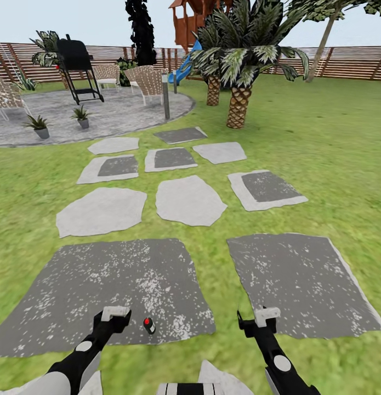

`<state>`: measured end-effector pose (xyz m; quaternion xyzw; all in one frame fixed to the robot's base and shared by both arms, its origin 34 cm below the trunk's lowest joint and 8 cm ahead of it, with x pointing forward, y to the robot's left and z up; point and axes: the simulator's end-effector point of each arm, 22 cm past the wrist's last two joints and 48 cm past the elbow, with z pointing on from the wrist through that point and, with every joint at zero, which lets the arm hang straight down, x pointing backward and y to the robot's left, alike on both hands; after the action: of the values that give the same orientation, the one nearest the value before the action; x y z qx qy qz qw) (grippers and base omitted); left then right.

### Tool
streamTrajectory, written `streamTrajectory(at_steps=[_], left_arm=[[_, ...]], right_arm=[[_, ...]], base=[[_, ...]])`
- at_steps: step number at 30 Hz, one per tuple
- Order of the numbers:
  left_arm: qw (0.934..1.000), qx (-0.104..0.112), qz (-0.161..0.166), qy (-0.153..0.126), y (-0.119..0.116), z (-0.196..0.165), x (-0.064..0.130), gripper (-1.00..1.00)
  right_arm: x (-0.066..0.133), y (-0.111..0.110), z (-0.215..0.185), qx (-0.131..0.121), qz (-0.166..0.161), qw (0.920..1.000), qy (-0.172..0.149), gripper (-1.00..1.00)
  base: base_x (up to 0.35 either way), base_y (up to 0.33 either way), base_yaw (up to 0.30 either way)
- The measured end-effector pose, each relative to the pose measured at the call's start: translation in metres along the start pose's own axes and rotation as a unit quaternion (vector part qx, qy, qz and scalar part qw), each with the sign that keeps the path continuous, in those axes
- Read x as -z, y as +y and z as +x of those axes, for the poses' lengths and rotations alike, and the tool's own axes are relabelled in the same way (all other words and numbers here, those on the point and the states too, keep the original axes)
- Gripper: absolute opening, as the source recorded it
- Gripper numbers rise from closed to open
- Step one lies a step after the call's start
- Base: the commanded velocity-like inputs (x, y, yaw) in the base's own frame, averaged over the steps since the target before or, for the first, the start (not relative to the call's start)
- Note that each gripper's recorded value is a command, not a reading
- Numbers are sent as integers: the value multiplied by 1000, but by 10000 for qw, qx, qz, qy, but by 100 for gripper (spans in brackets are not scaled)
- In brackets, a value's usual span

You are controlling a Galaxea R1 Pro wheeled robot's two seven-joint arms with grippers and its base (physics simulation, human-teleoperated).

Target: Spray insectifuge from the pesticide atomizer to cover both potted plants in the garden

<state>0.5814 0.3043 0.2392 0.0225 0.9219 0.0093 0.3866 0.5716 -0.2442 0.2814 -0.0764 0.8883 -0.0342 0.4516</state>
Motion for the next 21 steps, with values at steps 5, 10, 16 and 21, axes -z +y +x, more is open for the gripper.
streamTrajectory(at_steps=[5,10,16,21], left_arm=[[10000,-5,7,-8,-1,0,0,100],[10000,-6,2,-16,0,-1,0,100],[10000,2,-3,-13,0,-1,0,100],[10000,1,-13,-17,1,-1,0,100]], right_arm=[[0,0,0,3,0,10000,2,100],[0,0,0,1,0,10000,2,100],[0,0,0,0,-1,10000,3,100],[0,0,0,0,-1,10000,3,100]], base=[[0,-179,0],[0,-255,0],[0,-266,0],[34,-235,0]])
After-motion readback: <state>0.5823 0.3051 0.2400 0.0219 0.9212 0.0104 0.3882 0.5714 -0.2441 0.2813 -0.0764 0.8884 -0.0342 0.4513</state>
